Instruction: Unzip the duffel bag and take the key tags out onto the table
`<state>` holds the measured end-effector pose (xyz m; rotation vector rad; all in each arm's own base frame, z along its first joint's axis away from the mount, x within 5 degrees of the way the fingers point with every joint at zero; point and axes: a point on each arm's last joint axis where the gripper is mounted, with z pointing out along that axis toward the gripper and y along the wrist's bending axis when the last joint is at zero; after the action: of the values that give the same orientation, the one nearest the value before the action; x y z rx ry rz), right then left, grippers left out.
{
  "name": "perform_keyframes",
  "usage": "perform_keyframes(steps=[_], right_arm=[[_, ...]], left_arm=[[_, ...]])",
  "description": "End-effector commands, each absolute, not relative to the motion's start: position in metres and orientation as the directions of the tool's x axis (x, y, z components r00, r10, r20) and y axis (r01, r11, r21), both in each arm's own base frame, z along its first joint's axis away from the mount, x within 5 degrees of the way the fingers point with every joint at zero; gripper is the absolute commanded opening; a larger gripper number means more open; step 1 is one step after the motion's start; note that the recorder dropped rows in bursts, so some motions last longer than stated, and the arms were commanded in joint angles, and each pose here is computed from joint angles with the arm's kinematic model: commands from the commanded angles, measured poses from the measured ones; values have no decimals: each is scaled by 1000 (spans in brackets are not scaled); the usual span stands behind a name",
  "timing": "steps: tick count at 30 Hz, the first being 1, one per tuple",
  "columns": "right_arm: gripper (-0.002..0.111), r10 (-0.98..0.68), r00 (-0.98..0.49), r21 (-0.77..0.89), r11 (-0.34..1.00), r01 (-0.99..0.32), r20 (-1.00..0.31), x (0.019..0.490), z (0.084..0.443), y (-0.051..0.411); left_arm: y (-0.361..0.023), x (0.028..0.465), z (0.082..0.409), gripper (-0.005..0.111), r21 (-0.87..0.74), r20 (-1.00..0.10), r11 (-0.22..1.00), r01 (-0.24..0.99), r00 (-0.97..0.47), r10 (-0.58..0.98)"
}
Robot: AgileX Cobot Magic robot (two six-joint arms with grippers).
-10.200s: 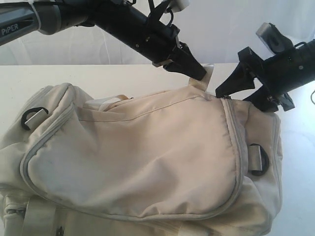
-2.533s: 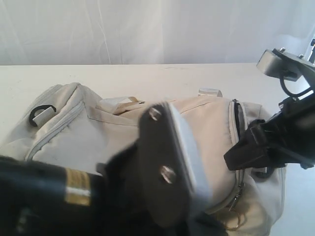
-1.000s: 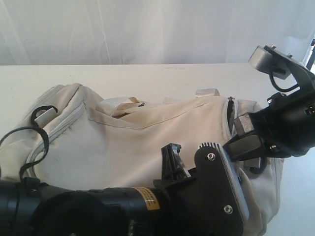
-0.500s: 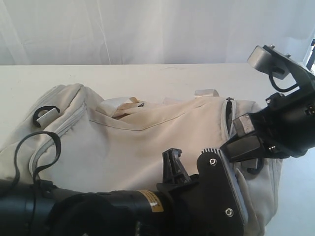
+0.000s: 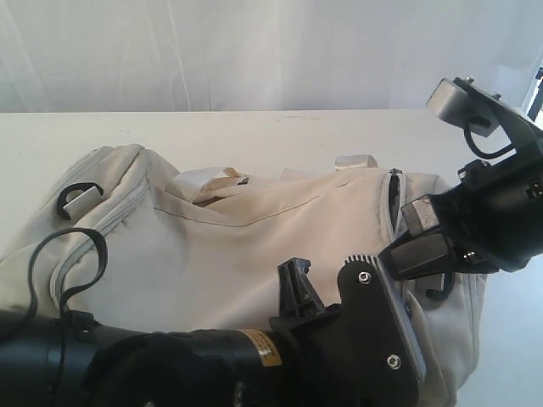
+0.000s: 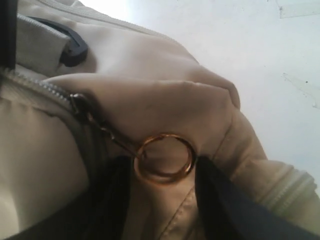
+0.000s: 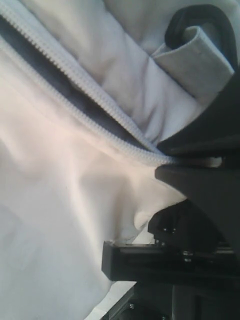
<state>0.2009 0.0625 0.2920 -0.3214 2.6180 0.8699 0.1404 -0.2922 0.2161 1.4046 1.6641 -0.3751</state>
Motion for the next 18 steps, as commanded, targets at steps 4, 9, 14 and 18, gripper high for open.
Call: perform_keyframes(steps=[4,9,14,18], right_arm=[[1,-106,-906,546,767,-337,-410,199,294,65],[1,-106,-906,546,767,-337,-410,199,294,65],[1,-106,-906,546,767,-337,-410,199,294,65],[1,-106,-906,546,767,-337,-410,199,294,65]], left_arm=[[-292,142,217,65,214,-810,391,895,-61,583],[-292,143,215,60,203,-810,401,893,-77,582],[-293,145,213,56,215,-812,418,883,-76,578],[-293,148,214,55,230,-819,438,869,-70,569]])
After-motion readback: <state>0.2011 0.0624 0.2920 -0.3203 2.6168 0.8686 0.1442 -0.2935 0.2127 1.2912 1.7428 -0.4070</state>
